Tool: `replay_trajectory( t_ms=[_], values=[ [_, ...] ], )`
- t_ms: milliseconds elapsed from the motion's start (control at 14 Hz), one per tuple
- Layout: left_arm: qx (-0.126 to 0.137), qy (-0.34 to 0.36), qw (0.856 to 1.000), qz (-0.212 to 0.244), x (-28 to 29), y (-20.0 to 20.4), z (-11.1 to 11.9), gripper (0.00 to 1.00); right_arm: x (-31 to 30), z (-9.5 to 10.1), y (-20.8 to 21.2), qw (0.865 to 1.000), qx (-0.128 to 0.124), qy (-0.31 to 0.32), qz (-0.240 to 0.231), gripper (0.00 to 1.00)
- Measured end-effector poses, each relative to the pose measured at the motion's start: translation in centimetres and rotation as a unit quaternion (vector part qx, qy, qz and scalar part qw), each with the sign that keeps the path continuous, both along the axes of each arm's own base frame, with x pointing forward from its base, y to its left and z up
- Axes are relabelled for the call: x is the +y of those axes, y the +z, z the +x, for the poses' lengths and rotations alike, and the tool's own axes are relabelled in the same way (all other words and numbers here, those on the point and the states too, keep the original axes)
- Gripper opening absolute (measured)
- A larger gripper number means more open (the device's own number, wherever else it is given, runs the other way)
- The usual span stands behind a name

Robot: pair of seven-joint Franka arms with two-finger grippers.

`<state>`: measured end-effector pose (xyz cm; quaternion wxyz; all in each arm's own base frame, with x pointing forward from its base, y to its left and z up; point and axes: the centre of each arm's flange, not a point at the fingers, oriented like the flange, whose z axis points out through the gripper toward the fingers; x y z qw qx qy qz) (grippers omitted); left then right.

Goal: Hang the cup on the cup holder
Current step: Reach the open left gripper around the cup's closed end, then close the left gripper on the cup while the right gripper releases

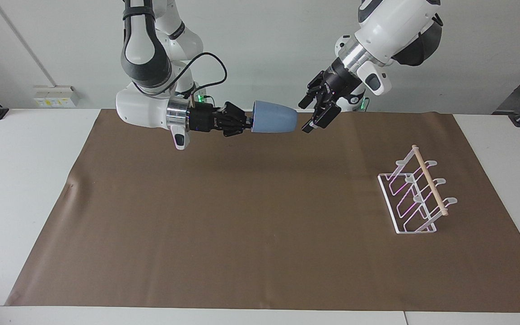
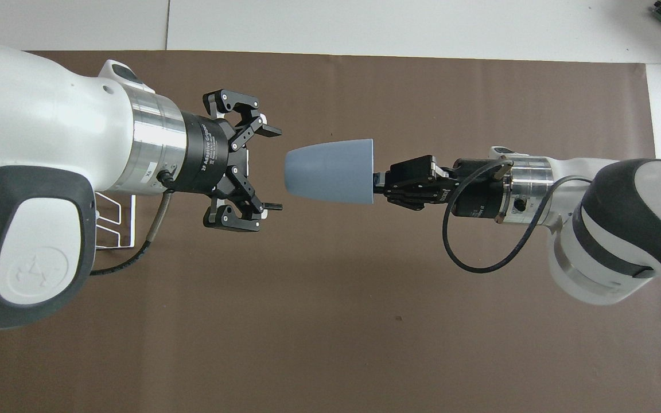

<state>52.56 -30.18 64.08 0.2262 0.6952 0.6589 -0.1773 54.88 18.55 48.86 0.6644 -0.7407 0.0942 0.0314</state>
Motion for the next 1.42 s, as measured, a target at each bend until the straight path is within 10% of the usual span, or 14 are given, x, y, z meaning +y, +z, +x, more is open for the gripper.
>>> replay_trajectory(
  t_ms=[427,1139,1424],
  values=[
    [0.048,0.042,0.997,-0.039,-1.2,-1.0,-0.4,1.00,0.0,0.0,0.0,1.000,0.000,0.000,0.000,0.04],
    [0.036,0.070,0.995,-0.058,-2.8,-1.2,-0.6,1.00,0.0,0.0,-0.1,1.000,0.001,0.000,0.000,0.04],
    [0.032,0.072,0.995,-0.060,-3.2,-1.3,-0.8,0.77,-0.3,0.1,-0.2,1.000,0.001,-0.006,-0.002,0.04]
  ],
)
